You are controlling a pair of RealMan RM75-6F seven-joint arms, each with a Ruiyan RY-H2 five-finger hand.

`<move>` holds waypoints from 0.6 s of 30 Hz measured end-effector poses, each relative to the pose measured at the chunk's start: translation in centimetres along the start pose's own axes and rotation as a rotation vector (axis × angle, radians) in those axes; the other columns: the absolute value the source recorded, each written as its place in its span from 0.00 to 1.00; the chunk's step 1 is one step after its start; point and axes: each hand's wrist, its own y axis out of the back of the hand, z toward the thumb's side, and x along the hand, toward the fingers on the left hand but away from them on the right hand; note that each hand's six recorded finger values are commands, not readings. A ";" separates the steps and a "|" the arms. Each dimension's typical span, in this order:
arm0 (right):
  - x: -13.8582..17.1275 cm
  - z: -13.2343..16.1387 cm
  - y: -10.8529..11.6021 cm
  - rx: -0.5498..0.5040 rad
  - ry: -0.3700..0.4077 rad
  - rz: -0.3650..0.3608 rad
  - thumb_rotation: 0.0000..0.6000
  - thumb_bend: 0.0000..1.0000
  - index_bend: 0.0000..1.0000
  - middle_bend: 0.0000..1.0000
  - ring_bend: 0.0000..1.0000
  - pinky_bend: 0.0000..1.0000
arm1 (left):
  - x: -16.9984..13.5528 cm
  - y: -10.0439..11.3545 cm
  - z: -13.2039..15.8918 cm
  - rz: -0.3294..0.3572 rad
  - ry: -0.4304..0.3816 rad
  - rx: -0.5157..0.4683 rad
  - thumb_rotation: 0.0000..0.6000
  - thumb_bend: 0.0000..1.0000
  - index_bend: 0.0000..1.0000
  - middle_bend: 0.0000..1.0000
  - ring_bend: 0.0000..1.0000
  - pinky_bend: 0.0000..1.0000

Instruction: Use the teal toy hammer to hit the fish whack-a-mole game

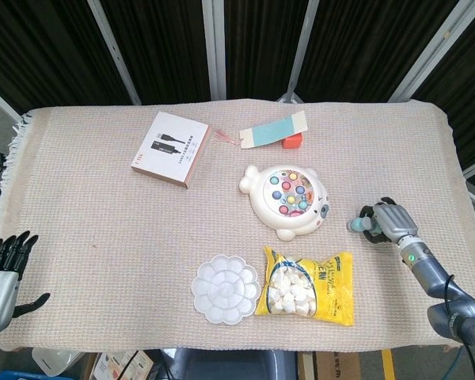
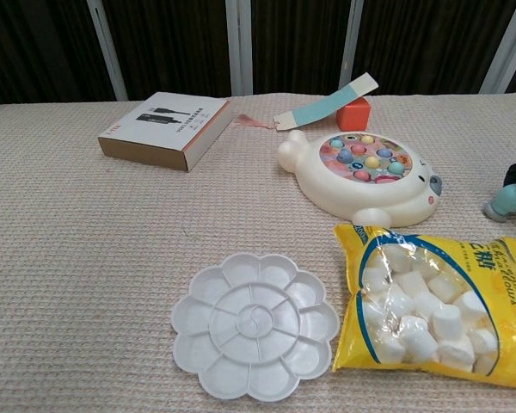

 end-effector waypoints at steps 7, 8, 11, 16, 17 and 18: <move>0.0 -0.2 0.1 0.002 -0.010 0.005 1.00 0.40 0.33 0.40 0.20 0.02 | 0.1 0.0 0.0 0.000 0.000 -0.001 1.00 0.11 0.00 0.00 0.00 0.00; -0.1 -0.2 0.2 0.003 -0.011 0.005 1.00 0.39 0.30 0.38 0.18 0.01 | 0.0 0.0 0.0 0.000 0.001 -0.001 1.00 0.11 0.00 0.00 0.00 0.00; -0.1 -0.2 0.3 0.009 -0.014 0.011 1.00 0.37 0.16 0.30 0.11 0.00 | 0.0 -0.1 0.0 0.000 0.001 -0.001 1.00 0.11 0.00 0.00 0.00 0.00; 0.2 0.0 0.5 0.019 -0.016 0.028 1.00 0.37 0.00 0.16 0.01 0.00 | 0.1 0.0 0.0 0.002 0.003 -0.001 1.00 0.11 0.00 0.00 0.00 0.00; 0.3 0.0 0.6 0.019 -0.015 0.028 1.00 0.37 0.00 0.15 0.01 0.00 | 0.1 0.0 -0.1 0.003 0.004 -0.001 1.00 0.11 0.00 0.00 0.00 0.00; 0.5 0.1 0.7 0.017 -0.013 0.026 1.00 0.37 0.00 0.14 0.00 0.00 | 0.1 0.0 -0.1 0.005 0.006 -0.001 1.00 0.11 0.00 0.00 0.00 0.00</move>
